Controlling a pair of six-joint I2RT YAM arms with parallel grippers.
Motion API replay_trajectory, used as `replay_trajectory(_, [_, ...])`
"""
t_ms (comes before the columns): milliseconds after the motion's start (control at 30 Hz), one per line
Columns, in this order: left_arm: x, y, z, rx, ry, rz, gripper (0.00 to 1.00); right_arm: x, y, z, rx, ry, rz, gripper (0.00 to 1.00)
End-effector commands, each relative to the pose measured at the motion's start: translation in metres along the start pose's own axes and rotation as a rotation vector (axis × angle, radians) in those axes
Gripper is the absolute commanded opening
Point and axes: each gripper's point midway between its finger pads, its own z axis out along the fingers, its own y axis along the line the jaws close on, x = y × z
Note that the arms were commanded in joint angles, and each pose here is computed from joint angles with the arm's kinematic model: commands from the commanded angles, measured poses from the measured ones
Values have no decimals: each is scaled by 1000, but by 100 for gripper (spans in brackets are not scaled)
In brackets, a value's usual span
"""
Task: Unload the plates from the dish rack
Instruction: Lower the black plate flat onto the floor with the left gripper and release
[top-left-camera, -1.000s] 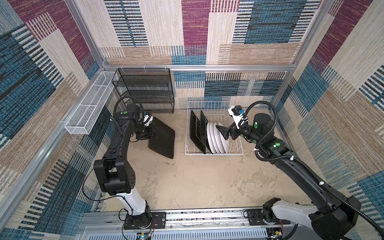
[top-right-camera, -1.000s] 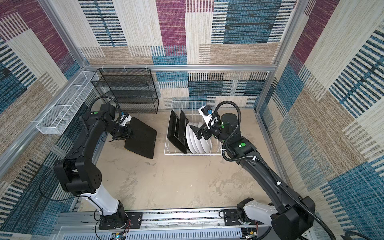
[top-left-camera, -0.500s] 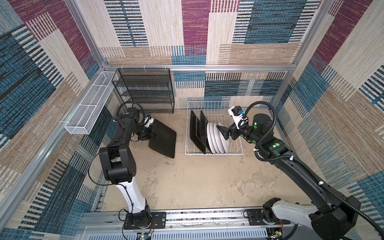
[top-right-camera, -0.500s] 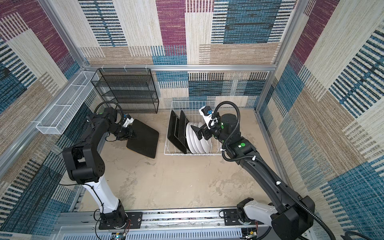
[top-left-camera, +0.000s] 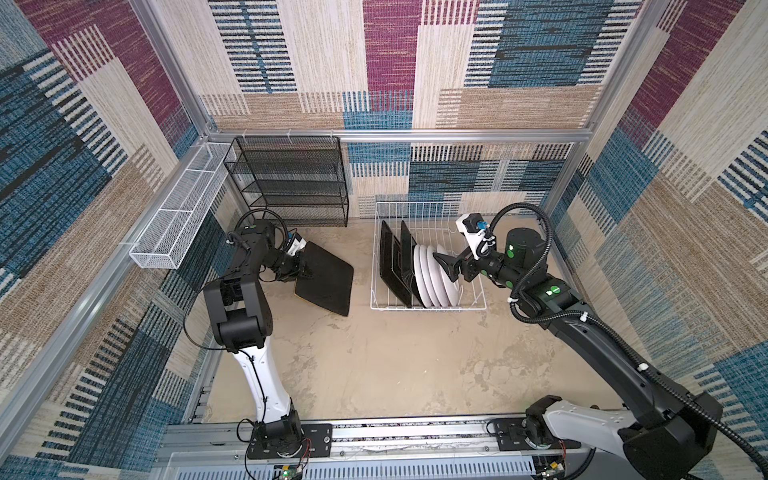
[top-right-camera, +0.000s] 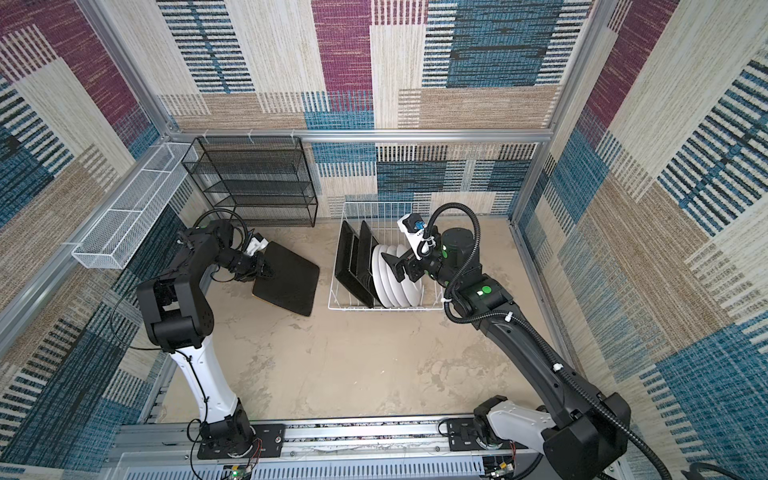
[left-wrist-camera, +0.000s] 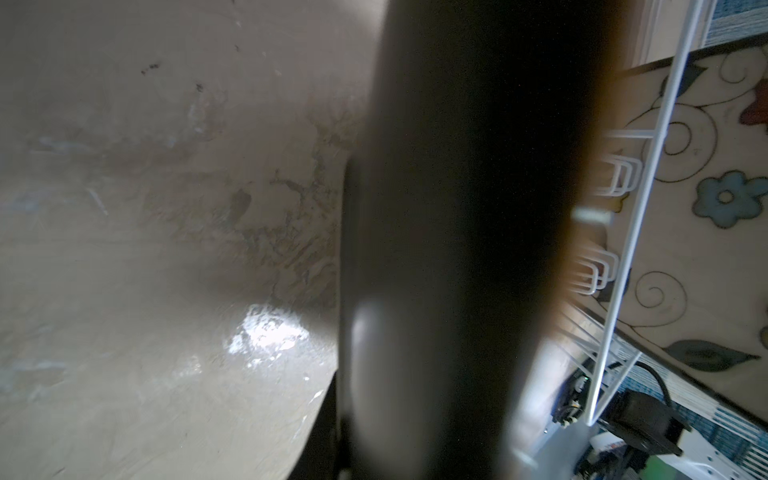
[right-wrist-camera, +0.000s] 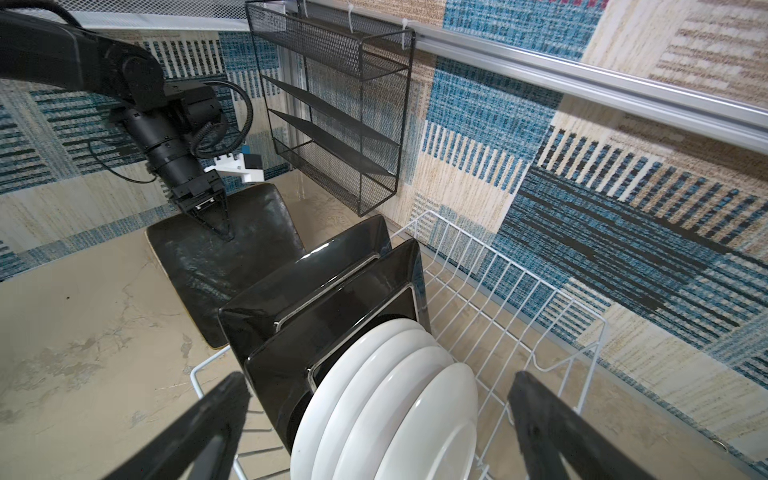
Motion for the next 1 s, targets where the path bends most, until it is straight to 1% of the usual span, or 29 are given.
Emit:
replay_trajectory(0, [2, 10, 7, -16, 31, 38, 0, 2, 18, 1, -106, 8, -6, 100])
replay_trajectory(67, [3, 17, 12, -17, 42, 26, 0, 8, 19, 4, -117, 29, 4, 100])
replay_trajectory(133, [5, 26, 14, -53, 58, 23, 0, 12, 19, 6, -119, 45, 6, 100])
replay_trajectory(333, [8, 42, 22, -69, 90, 0, 1, 13, 18, 8, -113, 55, 10, 100])
replay_trajectory(600, [3, 52, 22, -110, 115, -28, 18, 13, 22, 2, -128, 61, 15, 100])
replay_trajectory(733, [6, 61, 23, -150, 149, -51, 24, 13, 23, 0, -131, 55, 31, 100])
replay_trajectory(967, [8, 71, 23, -190, 164, -77, 29, 13, 24, 1, -136, 48, 43, 100])
